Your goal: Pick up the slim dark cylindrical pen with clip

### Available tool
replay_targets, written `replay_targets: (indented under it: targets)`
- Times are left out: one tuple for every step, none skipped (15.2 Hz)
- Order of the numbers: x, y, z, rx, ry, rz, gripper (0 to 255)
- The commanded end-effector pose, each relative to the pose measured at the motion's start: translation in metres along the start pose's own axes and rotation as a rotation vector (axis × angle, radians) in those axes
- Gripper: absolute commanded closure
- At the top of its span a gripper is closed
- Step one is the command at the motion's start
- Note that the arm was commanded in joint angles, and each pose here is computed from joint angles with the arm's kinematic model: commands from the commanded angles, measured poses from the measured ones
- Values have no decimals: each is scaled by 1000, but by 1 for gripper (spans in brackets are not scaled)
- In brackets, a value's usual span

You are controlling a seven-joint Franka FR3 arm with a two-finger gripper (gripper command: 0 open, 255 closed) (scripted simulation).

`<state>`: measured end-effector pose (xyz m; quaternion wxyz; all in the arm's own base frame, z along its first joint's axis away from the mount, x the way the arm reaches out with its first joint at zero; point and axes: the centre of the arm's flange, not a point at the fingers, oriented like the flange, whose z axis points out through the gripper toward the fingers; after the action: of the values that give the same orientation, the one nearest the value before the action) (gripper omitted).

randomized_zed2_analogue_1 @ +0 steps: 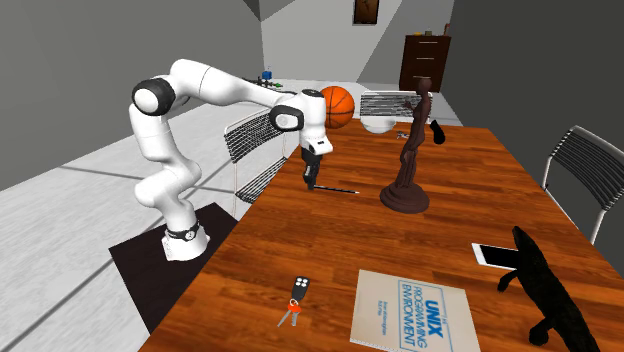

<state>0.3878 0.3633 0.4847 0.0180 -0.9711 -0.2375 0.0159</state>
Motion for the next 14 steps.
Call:
replay_targets:
  targets:
    - [-1,-4,4,4,-7,-6,255]
    - [-1,-5,4,4,-7,-6,255]
    - [-1,-5,5,4,-7,-6,255]
    - [-1,-6,4,4,-8,-6,255]
    - [-1,-7,4,4,-8,-6,255]
    - [-1,-6,5,4,-8,-6,255]
    - [-2,-4,3,4,-7,-6,255]
    - [-2,-4,-2,4,-7,-6,255]
    - [-2,-5,-7,4,-7,-6,255]
    - [-2,-5,-13,4,-7,-6,255]
    - [-2,-5,-18,4,-7,-6,255]
    - [-2,-5,-23,4,-7,-6,255]
    - [-2,-5,-28,4,-7,-6,255]
    - [-3,-6,-34,4,-7,-6,255]
